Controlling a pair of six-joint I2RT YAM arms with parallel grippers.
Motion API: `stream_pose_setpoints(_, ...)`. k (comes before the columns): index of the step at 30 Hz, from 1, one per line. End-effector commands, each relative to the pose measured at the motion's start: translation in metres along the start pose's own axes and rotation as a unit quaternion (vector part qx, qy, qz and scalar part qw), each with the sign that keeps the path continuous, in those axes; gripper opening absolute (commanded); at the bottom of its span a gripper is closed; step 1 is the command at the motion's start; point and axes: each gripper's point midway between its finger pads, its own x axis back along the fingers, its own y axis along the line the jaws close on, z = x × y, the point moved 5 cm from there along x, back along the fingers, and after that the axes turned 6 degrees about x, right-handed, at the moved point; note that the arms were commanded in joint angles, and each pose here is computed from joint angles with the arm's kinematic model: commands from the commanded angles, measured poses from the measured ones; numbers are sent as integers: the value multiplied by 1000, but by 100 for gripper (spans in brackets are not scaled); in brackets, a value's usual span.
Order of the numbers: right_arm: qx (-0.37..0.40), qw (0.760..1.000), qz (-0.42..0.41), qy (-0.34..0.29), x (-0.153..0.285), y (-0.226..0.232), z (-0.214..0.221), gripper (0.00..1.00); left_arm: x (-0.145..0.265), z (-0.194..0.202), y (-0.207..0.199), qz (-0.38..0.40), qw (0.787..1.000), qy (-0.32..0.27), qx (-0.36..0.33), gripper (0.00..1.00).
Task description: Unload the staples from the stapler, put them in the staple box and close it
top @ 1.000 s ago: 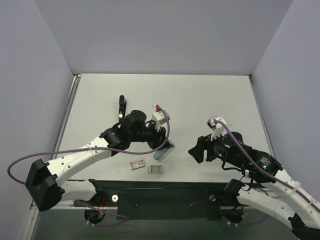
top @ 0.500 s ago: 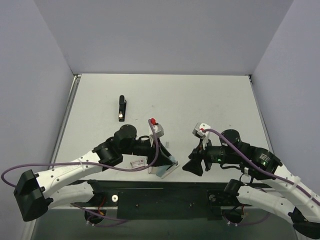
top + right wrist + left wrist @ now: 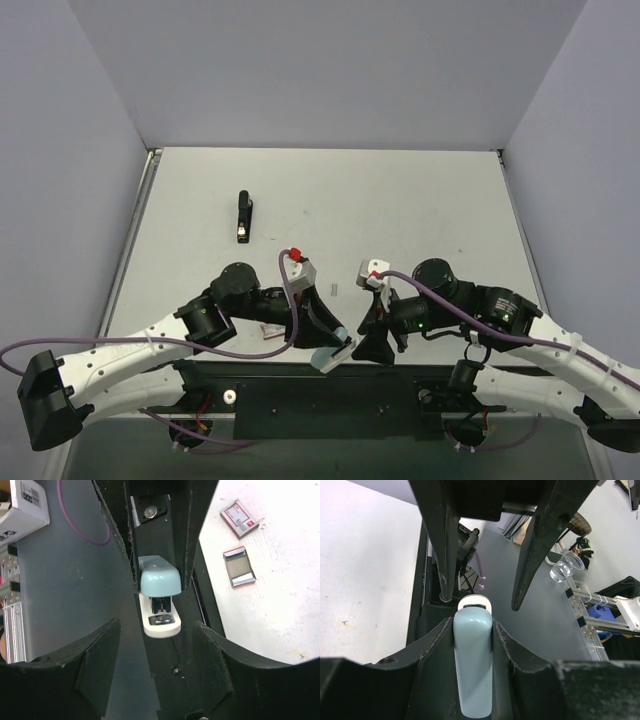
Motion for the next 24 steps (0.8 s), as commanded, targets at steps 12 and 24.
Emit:
stream_pose_setpoints(12,61,998,-19,-18,-18,16,-24,53,5,-11,-25,51,998,-28,-38,0)
stream_pose_setpoints(24,64,998,-21,-10,-28,16,-19,30,13,-14,-36,58,996,-39,-50,0)
